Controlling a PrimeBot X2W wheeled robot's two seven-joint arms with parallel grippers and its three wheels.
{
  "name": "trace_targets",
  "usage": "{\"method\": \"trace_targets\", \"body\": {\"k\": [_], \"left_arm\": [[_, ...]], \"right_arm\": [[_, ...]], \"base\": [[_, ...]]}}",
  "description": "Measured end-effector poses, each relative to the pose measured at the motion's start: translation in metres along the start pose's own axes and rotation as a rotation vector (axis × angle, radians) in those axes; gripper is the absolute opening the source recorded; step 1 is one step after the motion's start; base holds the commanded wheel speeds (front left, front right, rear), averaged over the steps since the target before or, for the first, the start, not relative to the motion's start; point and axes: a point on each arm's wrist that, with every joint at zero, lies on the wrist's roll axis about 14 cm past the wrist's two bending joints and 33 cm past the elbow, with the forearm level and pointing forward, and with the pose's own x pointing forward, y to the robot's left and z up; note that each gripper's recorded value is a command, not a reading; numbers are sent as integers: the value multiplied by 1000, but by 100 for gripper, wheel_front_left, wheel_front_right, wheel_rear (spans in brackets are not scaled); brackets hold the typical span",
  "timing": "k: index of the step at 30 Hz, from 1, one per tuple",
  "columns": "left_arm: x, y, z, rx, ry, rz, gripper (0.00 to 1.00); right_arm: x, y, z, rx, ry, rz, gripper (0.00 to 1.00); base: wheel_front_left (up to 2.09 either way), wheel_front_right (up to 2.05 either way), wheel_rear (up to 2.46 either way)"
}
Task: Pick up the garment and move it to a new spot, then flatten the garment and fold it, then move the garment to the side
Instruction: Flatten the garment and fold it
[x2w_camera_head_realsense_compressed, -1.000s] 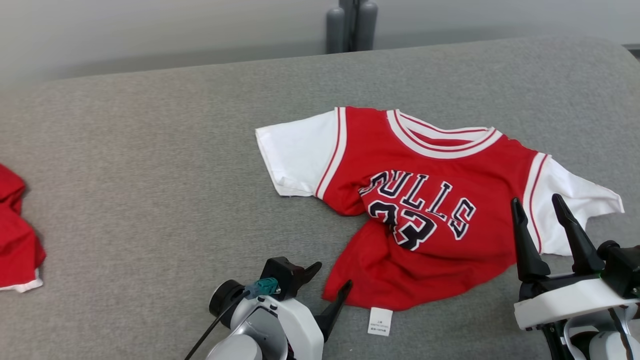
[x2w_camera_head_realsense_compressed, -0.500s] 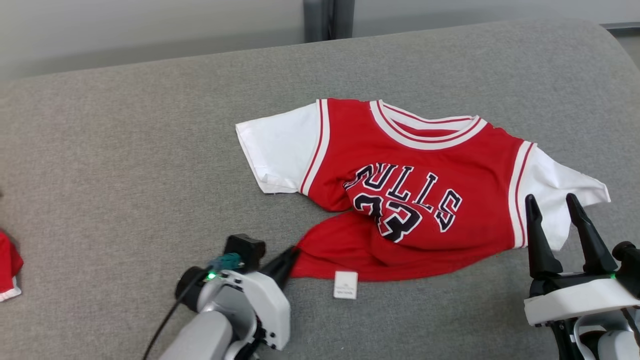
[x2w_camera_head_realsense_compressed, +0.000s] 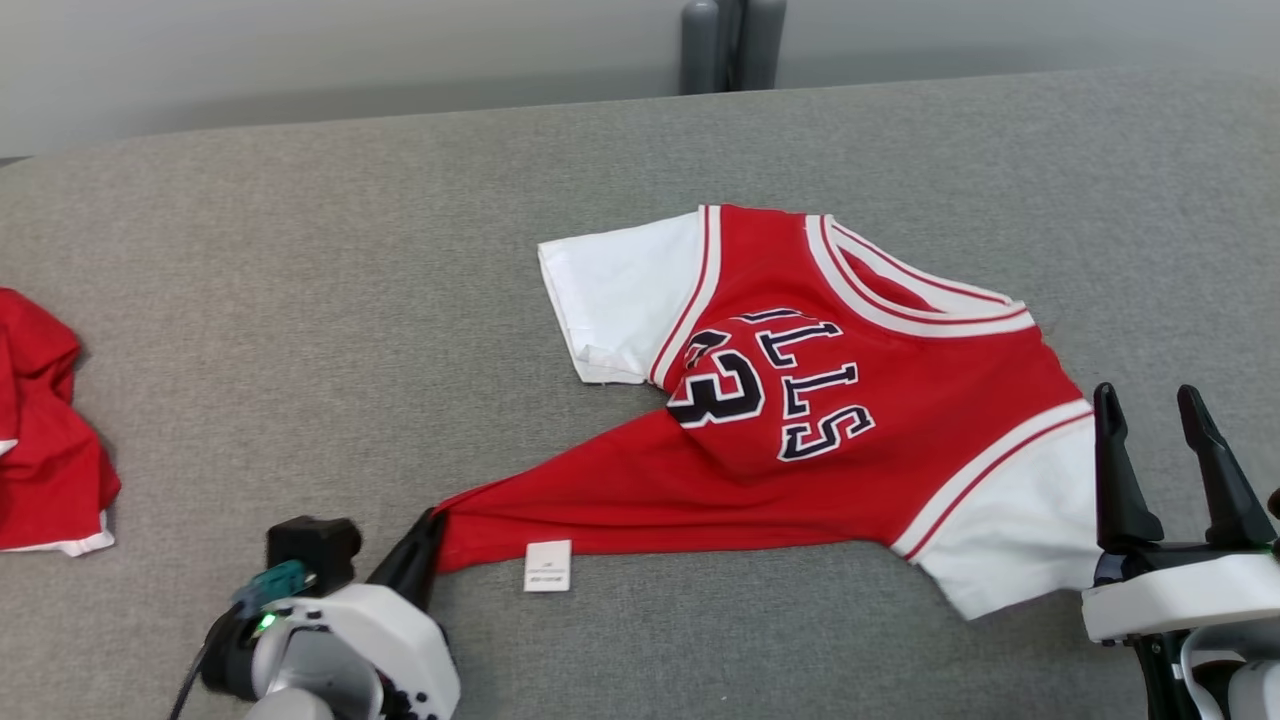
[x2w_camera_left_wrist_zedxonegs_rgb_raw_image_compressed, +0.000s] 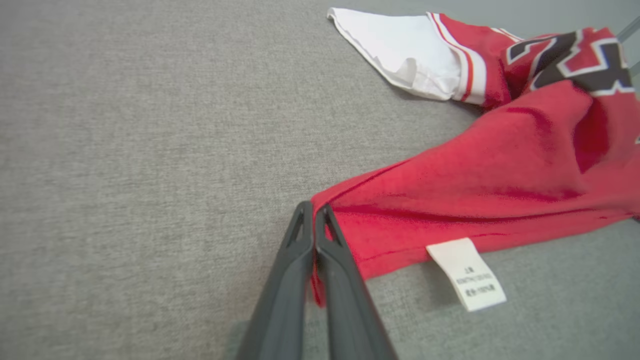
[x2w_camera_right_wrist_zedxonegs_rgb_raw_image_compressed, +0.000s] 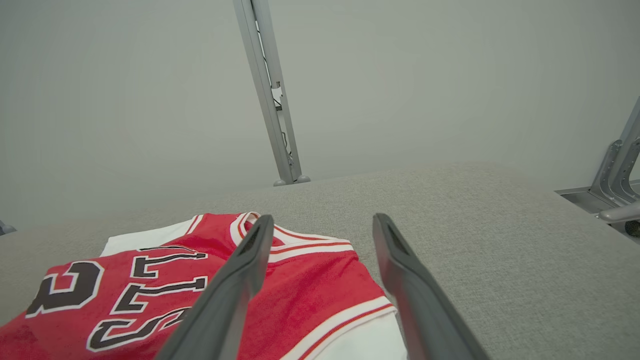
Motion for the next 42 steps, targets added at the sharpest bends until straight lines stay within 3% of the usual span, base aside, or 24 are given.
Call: {"method": "trace_targets", "body": {"k": [6,10,11,12,20,28,35,42], "left_arm": [[-26,44,6,-34,-40,146,0],[-34,53,9,-42,-54,181,0],[-34,52,11,-44,-61,180,24],[-35,52,16,-48,-86,182,100],[-54,45,71,-68,-390,205,100],[-82,37,126,44,-620,204,100],[-99,35,123,142,-621,214,100],[-105,31,102,134,-542,214,100]], "right_arm": [[6,7,2,-2,-6,20,100],[9,10,3,-3,-9,28,100],[9,10,4,-4,-12,30,100],[9,11,5,-4,-13,31,100],[-4,21,9,-8,-14,61,100],[-19,38,12,-17,-8,113,100],[-35,42,9,-34,10,127,100],[-40,42,17,-40,-6,127,100]], "base": [[0,0,0],[0,0,0],[0,0,0],[0,0,0],[0,0,0],[0,0,0],[0,0,0],[0,0,0]]}}
